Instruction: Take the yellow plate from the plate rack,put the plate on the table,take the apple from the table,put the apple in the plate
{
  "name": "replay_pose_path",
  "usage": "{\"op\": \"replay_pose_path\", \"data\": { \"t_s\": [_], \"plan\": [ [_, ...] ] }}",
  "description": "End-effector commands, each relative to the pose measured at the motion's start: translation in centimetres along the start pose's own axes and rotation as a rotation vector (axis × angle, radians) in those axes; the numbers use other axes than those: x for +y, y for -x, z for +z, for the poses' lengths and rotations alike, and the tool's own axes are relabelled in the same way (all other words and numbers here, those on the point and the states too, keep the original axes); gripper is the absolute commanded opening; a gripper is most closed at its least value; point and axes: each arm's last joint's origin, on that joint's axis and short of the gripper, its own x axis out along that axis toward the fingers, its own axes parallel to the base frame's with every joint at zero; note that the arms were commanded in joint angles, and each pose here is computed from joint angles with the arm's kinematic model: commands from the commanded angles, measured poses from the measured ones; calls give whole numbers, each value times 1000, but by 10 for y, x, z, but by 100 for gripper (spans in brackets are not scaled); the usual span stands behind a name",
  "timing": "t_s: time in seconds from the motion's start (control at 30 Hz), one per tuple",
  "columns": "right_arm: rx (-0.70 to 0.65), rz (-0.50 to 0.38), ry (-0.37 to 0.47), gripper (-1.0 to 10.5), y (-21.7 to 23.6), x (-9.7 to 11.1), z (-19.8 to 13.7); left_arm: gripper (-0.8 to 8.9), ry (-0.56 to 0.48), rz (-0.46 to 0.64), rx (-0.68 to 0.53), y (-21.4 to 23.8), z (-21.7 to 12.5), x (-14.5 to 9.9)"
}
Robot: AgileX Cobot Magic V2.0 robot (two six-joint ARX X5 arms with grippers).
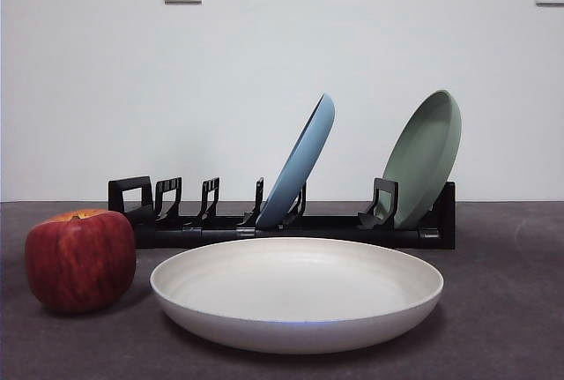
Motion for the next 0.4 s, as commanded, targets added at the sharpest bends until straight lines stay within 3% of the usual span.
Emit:
{"op": "replay_pose_path", "data": {
  "t_s": [0.03,0.4],
  "plan": [
    [57,6,75,508,-32,12,-2,314,4,35,-11,10,-3,9],
    [335,46,207,505,-148,49,-52,314,-16,53,57,27,-17,19]
  ]
}}
